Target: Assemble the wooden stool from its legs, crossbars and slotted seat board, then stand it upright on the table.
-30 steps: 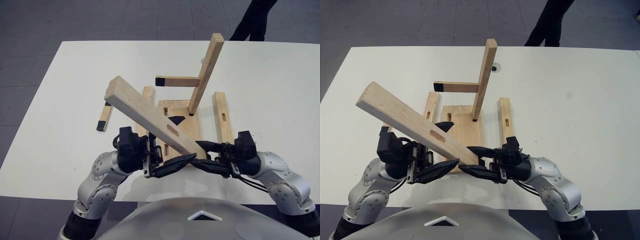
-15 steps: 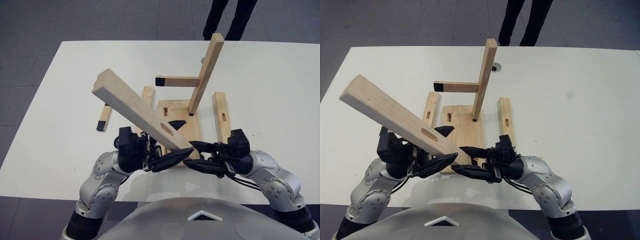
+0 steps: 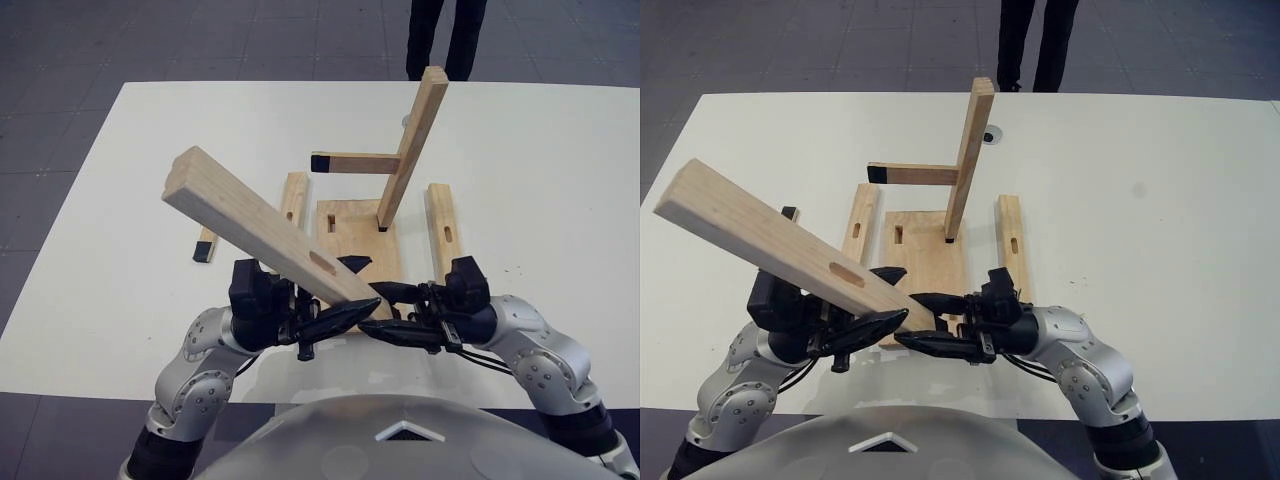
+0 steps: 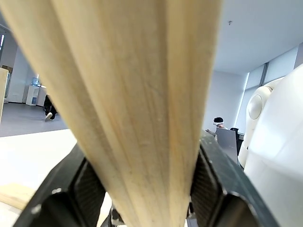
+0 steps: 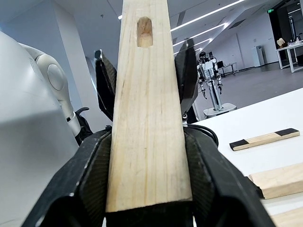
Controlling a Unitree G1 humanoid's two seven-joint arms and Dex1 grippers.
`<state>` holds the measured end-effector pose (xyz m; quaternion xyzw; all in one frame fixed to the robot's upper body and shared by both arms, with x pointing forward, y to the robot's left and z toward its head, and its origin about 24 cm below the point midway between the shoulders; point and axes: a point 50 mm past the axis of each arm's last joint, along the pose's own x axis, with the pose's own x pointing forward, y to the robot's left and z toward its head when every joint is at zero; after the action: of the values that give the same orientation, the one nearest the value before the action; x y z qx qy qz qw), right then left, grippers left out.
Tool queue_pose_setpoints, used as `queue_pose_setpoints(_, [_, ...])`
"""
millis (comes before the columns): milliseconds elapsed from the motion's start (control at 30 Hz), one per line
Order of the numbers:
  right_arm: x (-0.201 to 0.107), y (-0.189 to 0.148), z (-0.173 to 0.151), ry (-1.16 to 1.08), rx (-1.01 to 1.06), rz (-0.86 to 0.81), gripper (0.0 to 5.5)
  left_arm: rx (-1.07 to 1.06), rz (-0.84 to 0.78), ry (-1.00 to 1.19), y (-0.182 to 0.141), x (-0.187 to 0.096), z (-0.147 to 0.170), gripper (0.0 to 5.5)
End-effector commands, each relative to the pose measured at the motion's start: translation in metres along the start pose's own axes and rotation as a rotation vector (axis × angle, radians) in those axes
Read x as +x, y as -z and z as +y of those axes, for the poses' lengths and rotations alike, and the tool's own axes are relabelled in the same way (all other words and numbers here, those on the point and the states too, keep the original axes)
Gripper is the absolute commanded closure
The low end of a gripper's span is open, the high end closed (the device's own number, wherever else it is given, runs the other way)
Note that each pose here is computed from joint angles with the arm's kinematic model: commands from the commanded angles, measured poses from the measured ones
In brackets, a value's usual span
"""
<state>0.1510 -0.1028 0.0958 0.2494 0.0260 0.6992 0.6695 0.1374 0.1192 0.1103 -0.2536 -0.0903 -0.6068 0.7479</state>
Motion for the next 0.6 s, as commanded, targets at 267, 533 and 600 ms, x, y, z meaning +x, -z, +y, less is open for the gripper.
queue_pose_setpoints(267, [0.001,0.005,-0.003,0.017,-0.037,0.057,3.48,0.018,0.013,0.0,-0.004,0.003,0.004,3.38])
queue_pose_setpoints(533, [-0.002,0.0,-0.004,0.039,-0.101,0.083,2.03,0.042,0.016,-0.052,-0.003,0.001,0.011,3.44])
queue_pose_setpoints(600, [-0.003,-0.001,-0.005,0.056,-0.118,0.089,2.03,0.044,0.019,-0.051,-0.003,0.0,0.011,3.44])
